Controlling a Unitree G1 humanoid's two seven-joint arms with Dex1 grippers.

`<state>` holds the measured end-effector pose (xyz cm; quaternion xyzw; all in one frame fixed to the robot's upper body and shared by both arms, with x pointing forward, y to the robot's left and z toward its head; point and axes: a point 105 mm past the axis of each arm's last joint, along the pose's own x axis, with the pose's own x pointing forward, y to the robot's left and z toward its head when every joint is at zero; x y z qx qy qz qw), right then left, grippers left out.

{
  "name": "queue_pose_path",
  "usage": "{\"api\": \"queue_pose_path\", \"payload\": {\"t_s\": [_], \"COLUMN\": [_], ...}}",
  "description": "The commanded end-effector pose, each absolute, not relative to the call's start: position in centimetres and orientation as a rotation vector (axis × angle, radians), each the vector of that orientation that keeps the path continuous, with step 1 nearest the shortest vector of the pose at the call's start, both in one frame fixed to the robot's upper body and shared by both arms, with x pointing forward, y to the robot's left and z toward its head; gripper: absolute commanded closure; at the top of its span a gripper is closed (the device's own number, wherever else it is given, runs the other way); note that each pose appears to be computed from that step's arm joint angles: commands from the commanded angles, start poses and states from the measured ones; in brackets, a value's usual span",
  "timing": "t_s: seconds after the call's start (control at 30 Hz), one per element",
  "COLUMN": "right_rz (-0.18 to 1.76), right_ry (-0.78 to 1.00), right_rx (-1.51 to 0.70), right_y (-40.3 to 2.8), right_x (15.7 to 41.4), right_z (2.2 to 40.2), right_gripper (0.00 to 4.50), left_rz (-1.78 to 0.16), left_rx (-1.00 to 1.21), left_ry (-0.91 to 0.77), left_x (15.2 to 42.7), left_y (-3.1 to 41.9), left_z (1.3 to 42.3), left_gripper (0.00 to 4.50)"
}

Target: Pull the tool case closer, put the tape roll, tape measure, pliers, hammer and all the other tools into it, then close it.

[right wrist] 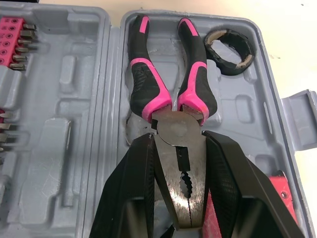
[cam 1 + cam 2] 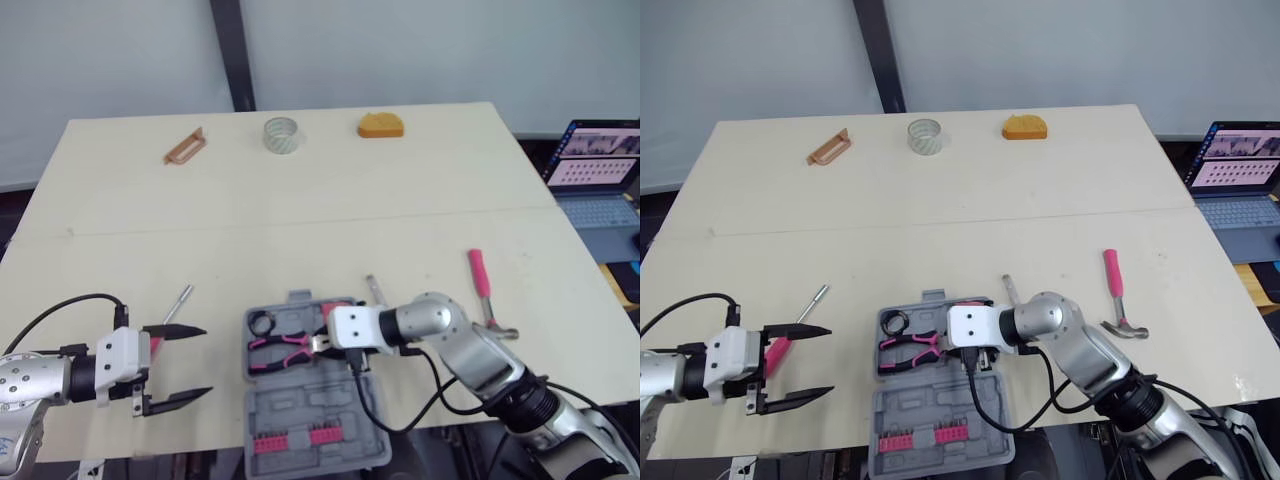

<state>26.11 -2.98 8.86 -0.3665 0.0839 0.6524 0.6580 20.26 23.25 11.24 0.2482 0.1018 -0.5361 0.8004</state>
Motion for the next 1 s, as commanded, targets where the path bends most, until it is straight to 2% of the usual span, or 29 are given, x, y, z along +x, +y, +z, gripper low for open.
{"api": "queue_pose_path", "payload": {"t_s": [0.03,0.7,0.77,0.8,0.93,0.97,1.0], "right_rz": [1.490,1.493,1.494,1.496,1.506,1.510,1.511], "right_ry": [0.150,0.193,0.192,0.192,0.177,0.171,0.165], "right_rx": [-0.834,-0.820,-0.814,-0.811,-0.780,-0.759,-0.730], "right_y": [-2.5,-2.6,-2.6,-2.6,-2.8,-2.8,-2.7], "right_x": [25.8,25.7,25.7,25.7,25.6,25.5,25.4], "right_z": [9.5,8.8,8.9,9.0,10.1,10.4,10.7], "right_gripper": [3.53,3.53,2.52,2.25,0.33,0.03,0.03], "left_rz": [-1.142,-1.133,-1.133,-1.133,-1.133,-1.133,-1.134], "left_rx": [0.546,0.545,0.546,0.547,0.546,0.545,0.543], "left_ry": [0.223,0.218,0.217,0.217,0.211,0.209,0.207], "left_x": [20.4,21.0,21.1,21.1,21.4,21.4,21.4], "left_y": [23.4,23.2,23.1,23.1,22.9,22.8,22.7], "left_z": [11.4,11.5,11.5,11.5,11.7,11.7,11.8], "left_gripper": [0.00,0.00,0.00,0.00,0.00,0.00,0.00]}}
